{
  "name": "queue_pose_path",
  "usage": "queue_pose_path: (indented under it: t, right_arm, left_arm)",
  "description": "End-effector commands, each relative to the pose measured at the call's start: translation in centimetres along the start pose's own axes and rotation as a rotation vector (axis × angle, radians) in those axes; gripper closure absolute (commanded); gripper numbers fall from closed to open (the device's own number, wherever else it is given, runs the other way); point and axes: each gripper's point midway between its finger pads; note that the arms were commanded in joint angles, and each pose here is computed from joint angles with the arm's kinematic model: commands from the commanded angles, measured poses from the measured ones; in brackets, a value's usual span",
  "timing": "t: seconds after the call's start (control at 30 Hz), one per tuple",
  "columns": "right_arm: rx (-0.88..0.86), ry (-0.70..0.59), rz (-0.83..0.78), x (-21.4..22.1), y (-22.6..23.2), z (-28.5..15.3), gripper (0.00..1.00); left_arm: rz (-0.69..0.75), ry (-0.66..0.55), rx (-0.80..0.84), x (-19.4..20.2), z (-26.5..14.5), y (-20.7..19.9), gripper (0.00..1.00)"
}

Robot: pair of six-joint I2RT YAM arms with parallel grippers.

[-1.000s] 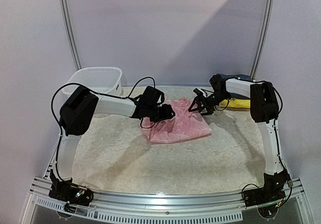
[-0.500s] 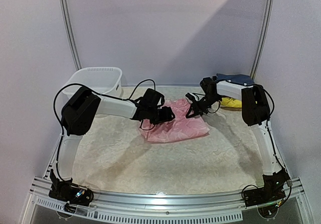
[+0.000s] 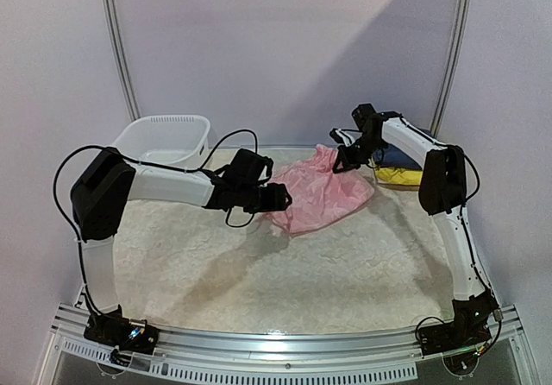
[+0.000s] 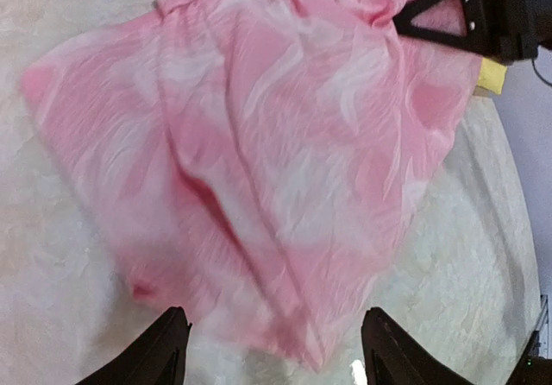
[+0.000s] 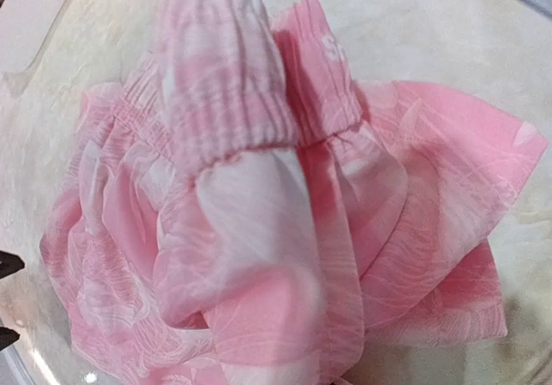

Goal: Fold and stack the mixed laundry pile
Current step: Pick up the square-folded shorts from the center of the board, then place the square-folded shorts at the corner of the board.

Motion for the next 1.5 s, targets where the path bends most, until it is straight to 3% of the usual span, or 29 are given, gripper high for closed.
queue_pose_path:
  t: [0.0,0.27,0.93,1.1,1.33,1.47]
  right_arm:
    - [0.137,-0.106,0.039,-3.0,-4.0,-4.0,1.0]
    - [0.211,-0.272,0.091,-6.6,-7.6,-9.2,1.0]
    - [0.277,-0.578,0.046,-12.5,-10.4,-19.0,1.0]
    - [0.237,-0.597,0.058,-12.0,-11.4,-21.4,1.0]
    - [0.043,-0.594,0.218,-9.3,-13.0,-24.9,1.0]
    - [0.095,-0.538,0.232,-7.4,-15.1,-24.5,1.0]
  left_arm:
    - [0.052,0.002,-0.053,1.0,-1.5,0.6,0.3]
    - [0.083,0.026,-0.084,2.2,-2.1,0.9,0.29]
    - [0.114,0.065,-0.063,3.3,-1.4,-1.0,0.3]
    - [0.122,0.069,-0.049,3.3,-1.1,-2.0,0.29]
    - [0.123,0.077,-0.045,3.6,-1.0,-2.2,0.3]
    - [0.123,0.087,-0.044,3.8,-0.7,-2.2,0.3]
Point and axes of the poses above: each gripper's point midway between its finger pads, its own z axis out along the fingers, its own y axis along the line the jaws close on, x = y × z, and after that the axes turned 2 degrees about -z, right-handed
